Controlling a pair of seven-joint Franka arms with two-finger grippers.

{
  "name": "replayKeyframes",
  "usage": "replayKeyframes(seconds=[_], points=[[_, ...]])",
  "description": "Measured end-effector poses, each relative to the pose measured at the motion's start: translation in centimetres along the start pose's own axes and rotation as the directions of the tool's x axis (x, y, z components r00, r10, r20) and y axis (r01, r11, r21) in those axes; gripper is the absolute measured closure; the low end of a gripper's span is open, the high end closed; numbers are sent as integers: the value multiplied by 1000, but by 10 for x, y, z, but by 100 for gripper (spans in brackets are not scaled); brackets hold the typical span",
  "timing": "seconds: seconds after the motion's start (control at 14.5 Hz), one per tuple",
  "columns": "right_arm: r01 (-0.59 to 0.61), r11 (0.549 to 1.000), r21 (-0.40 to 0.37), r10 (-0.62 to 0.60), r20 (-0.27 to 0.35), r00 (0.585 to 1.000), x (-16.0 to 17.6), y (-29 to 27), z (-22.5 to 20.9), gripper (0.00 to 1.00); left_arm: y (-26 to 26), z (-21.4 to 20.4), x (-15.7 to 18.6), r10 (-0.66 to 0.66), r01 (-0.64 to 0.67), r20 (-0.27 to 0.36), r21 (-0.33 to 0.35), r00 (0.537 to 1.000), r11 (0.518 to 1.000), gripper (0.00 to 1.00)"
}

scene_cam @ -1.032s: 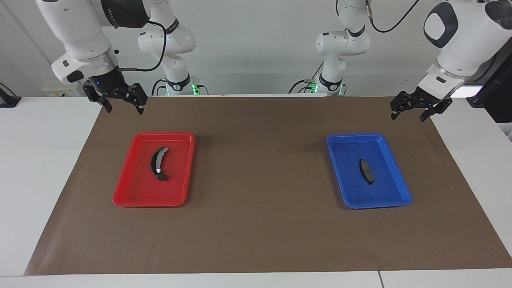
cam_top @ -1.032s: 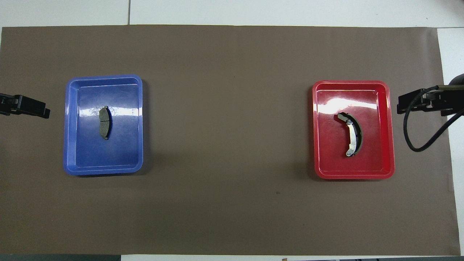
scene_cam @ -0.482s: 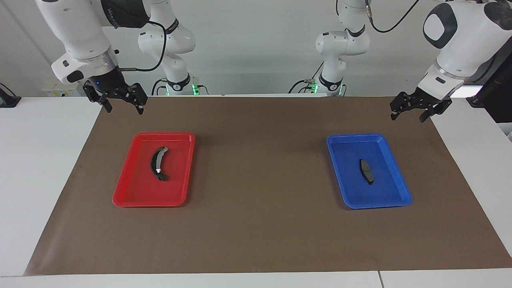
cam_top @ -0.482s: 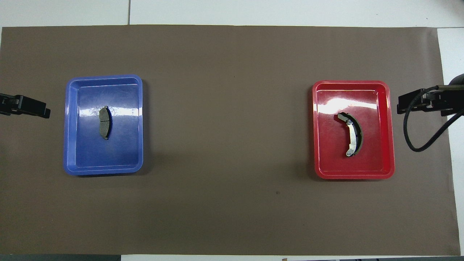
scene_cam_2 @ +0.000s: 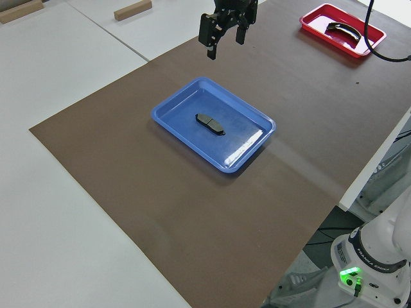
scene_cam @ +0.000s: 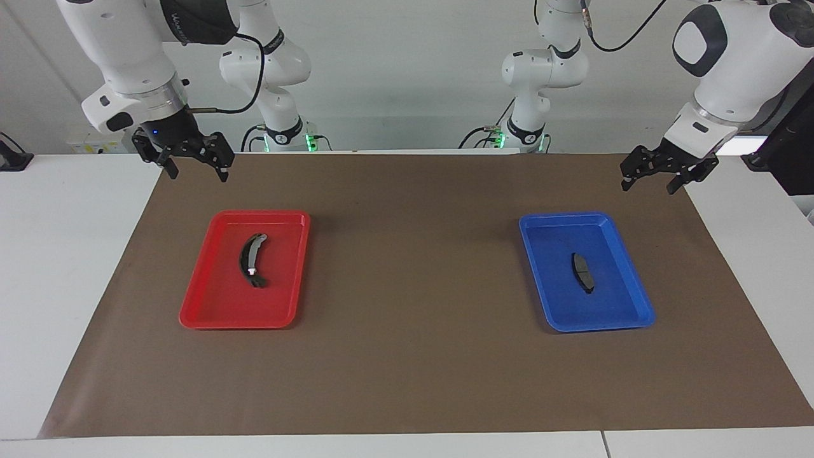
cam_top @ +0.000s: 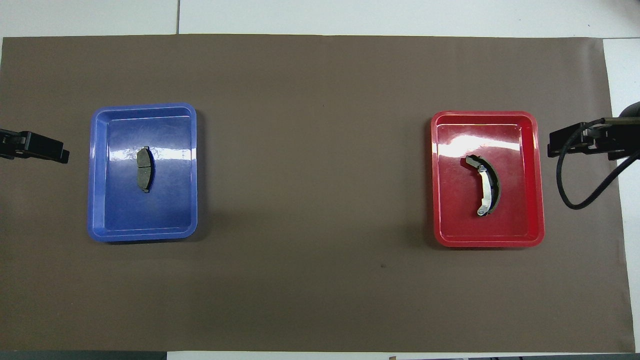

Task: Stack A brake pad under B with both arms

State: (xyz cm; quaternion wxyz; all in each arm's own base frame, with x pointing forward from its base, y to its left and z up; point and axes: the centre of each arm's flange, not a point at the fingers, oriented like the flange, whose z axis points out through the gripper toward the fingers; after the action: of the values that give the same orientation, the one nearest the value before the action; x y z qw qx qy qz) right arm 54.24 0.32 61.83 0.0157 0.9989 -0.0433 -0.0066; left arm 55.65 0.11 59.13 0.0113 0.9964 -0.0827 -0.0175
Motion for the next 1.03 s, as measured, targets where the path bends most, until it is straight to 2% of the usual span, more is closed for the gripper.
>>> replayKeyframes(seconds=[0.28,0.41,0.62,1.03], points=[[0,1000,0,0,0,1000,0,0,0,0,0,3,1,0,0,-6,1,1000,1000,1],[0,1000,0,0,0,1000,0,0,0,0,0,18,5,1,-1,-20,4,1000,1000,1],[0,1000,0,0,0,1000,0,0,0,0,-1,58,10,1,-1,-45,8,999,1000,1],[0,1000,0,0,0,1000,0,0,0,0,5,167,8,1,2,-104,21,995,1000,1]])
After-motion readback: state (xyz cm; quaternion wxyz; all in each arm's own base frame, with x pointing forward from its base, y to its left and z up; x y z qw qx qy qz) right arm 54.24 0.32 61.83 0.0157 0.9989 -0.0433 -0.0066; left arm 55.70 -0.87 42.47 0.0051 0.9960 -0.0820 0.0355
